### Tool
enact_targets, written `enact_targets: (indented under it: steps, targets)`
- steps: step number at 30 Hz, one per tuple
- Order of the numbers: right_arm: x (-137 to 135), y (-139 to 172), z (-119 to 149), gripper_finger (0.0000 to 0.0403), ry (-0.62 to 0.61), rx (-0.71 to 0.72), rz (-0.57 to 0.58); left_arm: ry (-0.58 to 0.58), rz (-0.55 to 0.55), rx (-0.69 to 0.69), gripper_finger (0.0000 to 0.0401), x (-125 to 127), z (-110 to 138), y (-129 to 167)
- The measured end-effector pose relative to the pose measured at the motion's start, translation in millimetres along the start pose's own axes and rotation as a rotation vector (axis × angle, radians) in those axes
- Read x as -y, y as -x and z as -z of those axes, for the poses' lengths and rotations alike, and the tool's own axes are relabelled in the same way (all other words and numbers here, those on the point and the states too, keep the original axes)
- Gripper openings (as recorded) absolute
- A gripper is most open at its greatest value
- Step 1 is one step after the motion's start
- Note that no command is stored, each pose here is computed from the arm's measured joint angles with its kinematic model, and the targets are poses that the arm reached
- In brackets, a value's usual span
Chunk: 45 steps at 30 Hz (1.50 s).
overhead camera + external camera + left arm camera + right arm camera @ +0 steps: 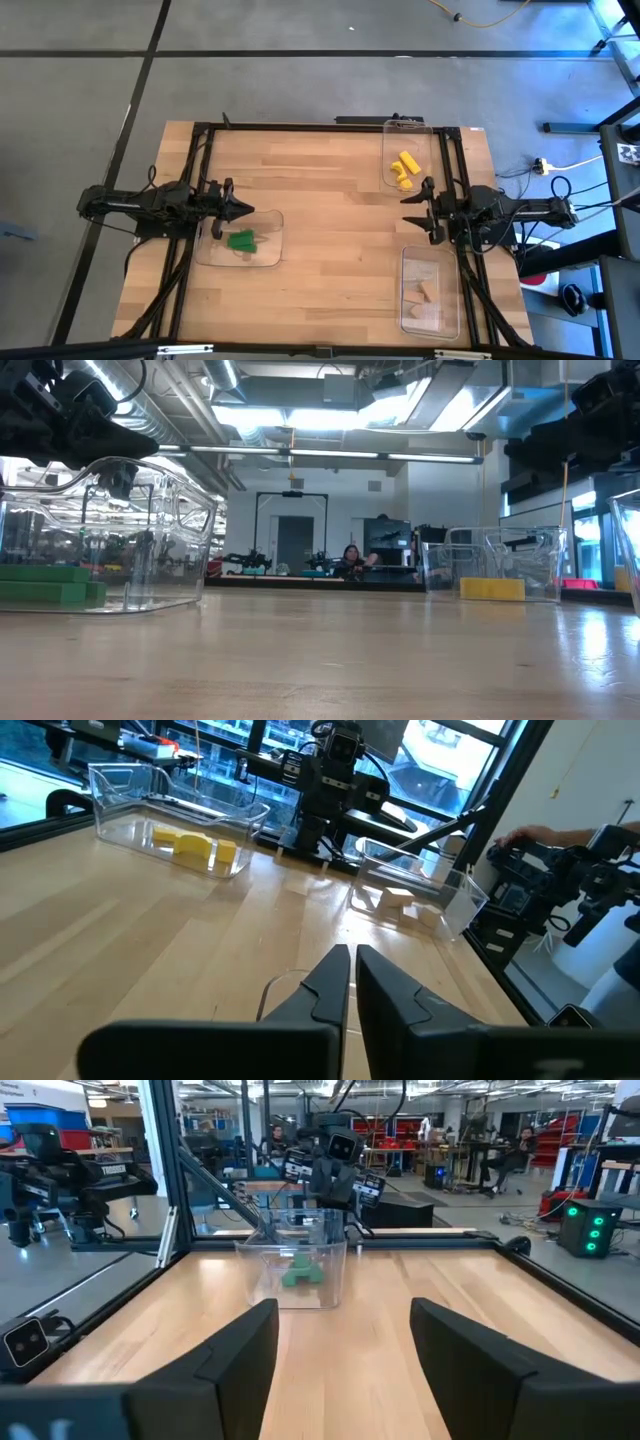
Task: Sort & place blocks by color
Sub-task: Return to Home Position
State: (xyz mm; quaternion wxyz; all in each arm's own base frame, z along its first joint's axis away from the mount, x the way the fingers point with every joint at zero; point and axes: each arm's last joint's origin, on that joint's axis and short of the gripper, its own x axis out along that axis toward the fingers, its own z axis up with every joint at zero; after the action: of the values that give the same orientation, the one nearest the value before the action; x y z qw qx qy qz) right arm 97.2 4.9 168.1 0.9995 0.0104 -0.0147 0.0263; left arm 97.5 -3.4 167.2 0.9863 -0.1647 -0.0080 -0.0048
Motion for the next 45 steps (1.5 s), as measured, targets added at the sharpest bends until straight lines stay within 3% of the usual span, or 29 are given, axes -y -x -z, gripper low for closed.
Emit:
enact_targets:
  steps: [10, 45]
  targets:
    - [0.0, -0.1, 0.1, 0.0232, -0.001, -0.001, 0.0, 0.0, 0.0, 0.0, 0.0026, 0.0, 0.0, 0.0]
    - [0.0, -0.1, 0.1, 0.0232, 0.0, -0.002, 0.001, 0.0, 0.0, 0.0, 0.0, 0.0, 0.0, 0.0]
